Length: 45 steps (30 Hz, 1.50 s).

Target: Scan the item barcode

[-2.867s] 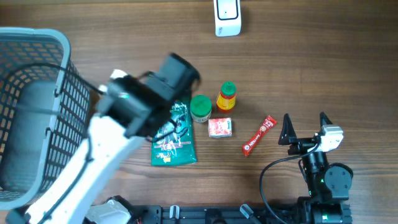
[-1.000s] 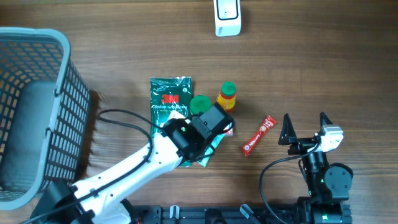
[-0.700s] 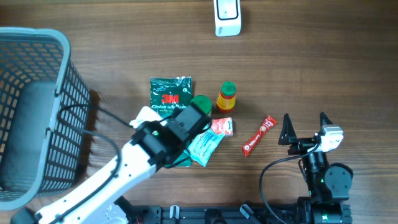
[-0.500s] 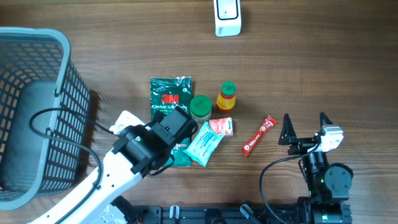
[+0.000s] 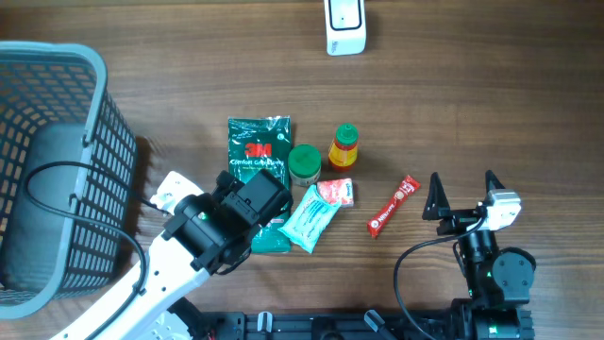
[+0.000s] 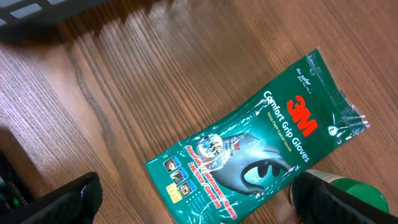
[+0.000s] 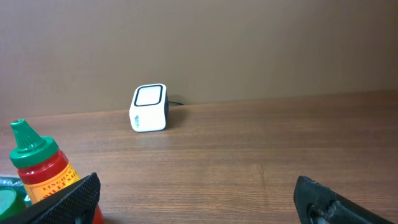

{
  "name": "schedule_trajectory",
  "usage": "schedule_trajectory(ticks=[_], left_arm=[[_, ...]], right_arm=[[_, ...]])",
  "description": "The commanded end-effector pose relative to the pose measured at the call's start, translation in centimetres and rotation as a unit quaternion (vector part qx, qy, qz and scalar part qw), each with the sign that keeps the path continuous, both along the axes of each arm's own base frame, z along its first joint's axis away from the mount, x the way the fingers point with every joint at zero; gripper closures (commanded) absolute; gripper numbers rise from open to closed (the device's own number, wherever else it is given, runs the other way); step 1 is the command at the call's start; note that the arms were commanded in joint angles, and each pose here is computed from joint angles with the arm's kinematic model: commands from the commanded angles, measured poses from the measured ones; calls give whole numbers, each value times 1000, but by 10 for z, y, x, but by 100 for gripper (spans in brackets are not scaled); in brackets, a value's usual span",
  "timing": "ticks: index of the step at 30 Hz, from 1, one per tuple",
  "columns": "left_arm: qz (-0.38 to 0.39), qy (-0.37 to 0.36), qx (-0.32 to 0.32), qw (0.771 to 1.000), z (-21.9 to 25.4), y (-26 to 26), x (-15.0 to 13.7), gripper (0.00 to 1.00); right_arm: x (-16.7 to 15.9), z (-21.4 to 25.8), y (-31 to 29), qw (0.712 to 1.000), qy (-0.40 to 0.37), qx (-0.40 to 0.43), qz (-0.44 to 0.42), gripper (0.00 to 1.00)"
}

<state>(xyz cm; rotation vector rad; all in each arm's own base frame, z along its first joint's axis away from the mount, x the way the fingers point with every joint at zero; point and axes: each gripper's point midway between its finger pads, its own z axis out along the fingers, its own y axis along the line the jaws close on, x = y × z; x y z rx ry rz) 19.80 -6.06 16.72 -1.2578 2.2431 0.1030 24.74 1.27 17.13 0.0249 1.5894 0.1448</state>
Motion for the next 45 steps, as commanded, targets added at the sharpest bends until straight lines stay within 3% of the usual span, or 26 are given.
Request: schedule_trajectory(ticks=[1,9,14,17,21,23,25,29,33,37,41,45], left_arm=[[2,-11,10,1000,4,5,2,0],[2,-11,11,1000,4,5,2,0],[2,-14,8,1000,4,4,3,0],[2,-14,8,1000,4,4,3,0],[2,-14,8,1000,4,4,3,0],[2,-14,8,1000,4,4,3,0],[2,-14,8,1000,4,4,3,0],[7,-30,-7,1000,6,-1,9,0],[24,-61,34,997,17,17,17,0],[99,-24,52,993,21,67,-9,0],[205,-42,-12,978,30,103,-36,0],[242,-77,-34,967,39,117,-48,0]], right_arm=[[0,0,-1,1000,0,-5,-3,0],[0,0,0,1000,1,19,-1,0],[0,0,0,975,17,224,-5,0],[0,0,0,926,29,377,-7,0],[0,0,-1,829,41,558,-13,0],[0,0,-1,800,43,599,-14,0],[0,0,1,812,46,582,-9,0],[-5,2,36,896,76,430,88,0],[-7,1,45,894,97,423,110,0],[-6,8,46,906,98,396,113,0],[-1,12,54,905,121,387,128,0],[8,29,64,900,126,386,162,0]])
